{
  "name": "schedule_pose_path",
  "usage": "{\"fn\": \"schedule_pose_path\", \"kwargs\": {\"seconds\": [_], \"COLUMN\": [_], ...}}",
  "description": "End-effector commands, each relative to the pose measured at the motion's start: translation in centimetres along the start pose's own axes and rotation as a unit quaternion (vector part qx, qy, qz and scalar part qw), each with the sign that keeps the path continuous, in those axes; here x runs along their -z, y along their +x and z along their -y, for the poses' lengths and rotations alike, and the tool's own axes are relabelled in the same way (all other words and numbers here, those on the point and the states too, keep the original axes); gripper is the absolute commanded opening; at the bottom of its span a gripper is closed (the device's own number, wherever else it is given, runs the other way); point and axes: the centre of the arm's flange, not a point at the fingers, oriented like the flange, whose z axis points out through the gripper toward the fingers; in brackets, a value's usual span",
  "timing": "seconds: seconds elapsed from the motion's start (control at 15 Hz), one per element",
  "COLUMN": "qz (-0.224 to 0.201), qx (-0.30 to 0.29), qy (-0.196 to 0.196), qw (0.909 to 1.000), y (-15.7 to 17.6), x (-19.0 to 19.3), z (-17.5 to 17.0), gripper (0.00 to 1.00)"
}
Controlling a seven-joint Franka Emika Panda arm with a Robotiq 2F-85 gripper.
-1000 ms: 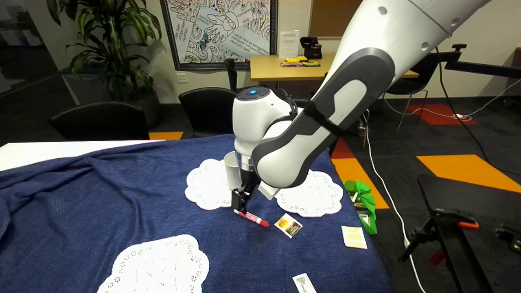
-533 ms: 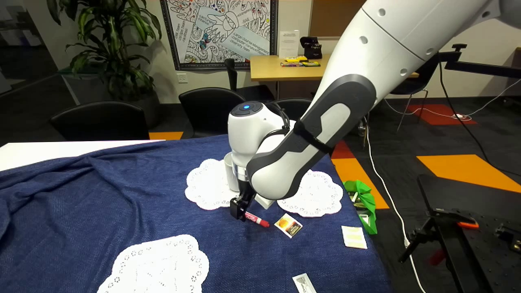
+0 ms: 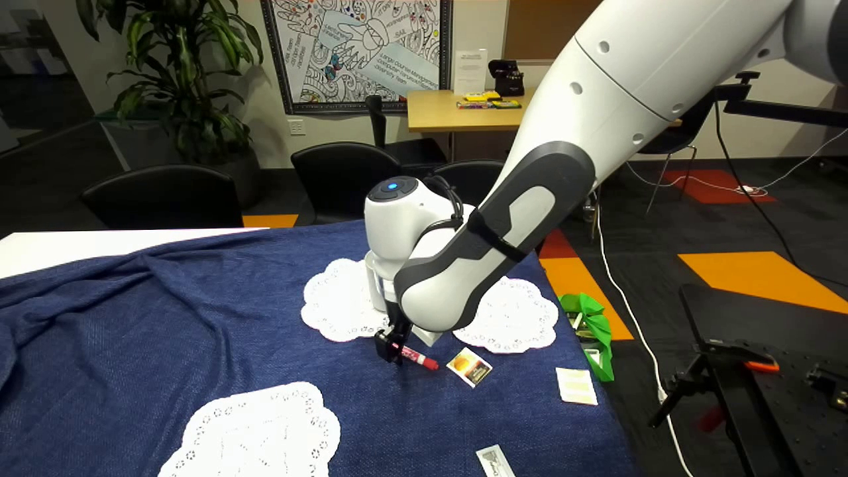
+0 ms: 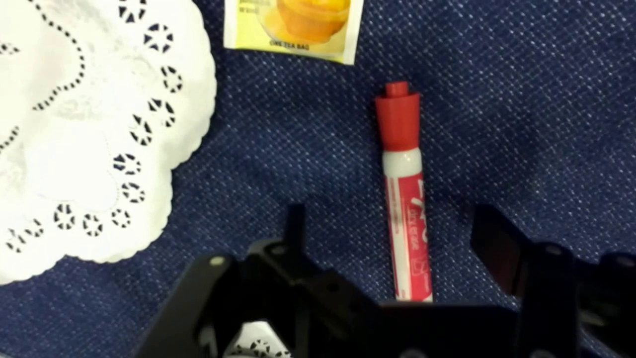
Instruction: Put the marker in the mug
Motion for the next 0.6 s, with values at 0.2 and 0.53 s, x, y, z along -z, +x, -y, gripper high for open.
{"fn": "schedule_pose_path", "kwargs": {"seconds": [0.2, 0.53], "qz": [0.02, 0.017], "qx": [0.006, 0.01], "qy": [-0.009, -0.01], "qw": [0.9997, 0.9998], "y": [1.13, 0.94], "x": [-1.04, -0.51], "z": [0.51, 1.06], "gripper": [0.52, 0.13]}}
